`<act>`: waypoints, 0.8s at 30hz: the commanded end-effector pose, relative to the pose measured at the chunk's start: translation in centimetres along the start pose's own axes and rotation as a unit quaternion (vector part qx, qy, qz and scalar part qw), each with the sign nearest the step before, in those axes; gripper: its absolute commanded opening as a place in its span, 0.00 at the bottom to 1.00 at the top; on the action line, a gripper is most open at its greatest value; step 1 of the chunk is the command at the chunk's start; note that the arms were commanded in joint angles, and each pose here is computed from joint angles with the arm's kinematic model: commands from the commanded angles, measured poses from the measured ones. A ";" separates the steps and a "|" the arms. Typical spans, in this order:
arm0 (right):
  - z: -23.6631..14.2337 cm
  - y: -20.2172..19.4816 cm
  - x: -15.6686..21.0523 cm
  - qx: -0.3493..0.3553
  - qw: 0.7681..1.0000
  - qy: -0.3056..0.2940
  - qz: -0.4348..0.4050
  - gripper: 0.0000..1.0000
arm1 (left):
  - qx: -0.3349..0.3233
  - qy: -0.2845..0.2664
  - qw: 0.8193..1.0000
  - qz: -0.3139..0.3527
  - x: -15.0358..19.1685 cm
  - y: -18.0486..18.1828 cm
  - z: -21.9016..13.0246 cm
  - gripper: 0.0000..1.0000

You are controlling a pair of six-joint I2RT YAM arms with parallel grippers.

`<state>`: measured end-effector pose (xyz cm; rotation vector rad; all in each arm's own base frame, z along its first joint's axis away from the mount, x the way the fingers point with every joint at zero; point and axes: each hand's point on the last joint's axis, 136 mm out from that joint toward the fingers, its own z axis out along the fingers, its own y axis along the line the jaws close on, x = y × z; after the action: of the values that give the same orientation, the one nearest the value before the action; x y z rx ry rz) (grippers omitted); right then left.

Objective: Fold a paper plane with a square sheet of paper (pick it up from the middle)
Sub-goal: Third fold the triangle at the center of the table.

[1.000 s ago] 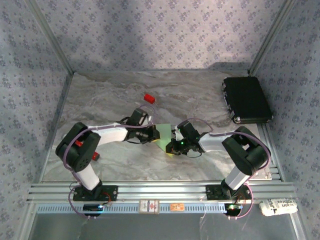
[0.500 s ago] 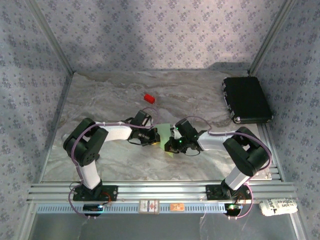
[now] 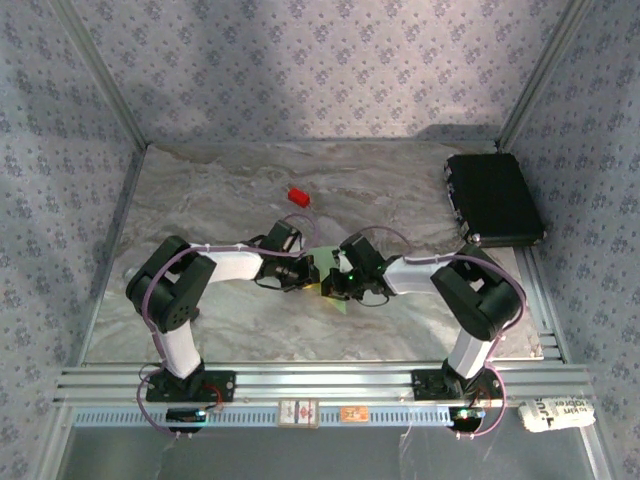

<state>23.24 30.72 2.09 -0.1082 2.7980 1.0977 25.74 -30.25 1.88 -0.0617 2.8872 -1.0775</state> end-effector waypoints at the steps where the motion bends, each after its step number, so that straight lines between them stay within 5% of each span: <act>1: -0.7 -2.5 2.4 0.040 0.999 0.023 0.022 0.01 | -0.051 0.020 0.998 -0.025 1.4 3.5 1.0 0.01; 24: -4.8 -5.6 7.1 -0.003 0.999 0.037 0.039 0.05 | -0.060 0.024 0.997 -0.034 1.8 4.5 1.3 0.01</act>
<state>18.31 24.79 1.76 -0.0632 2.8236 1.1430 25.52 -30.63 1.75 -0.0466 2.8883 -1.1144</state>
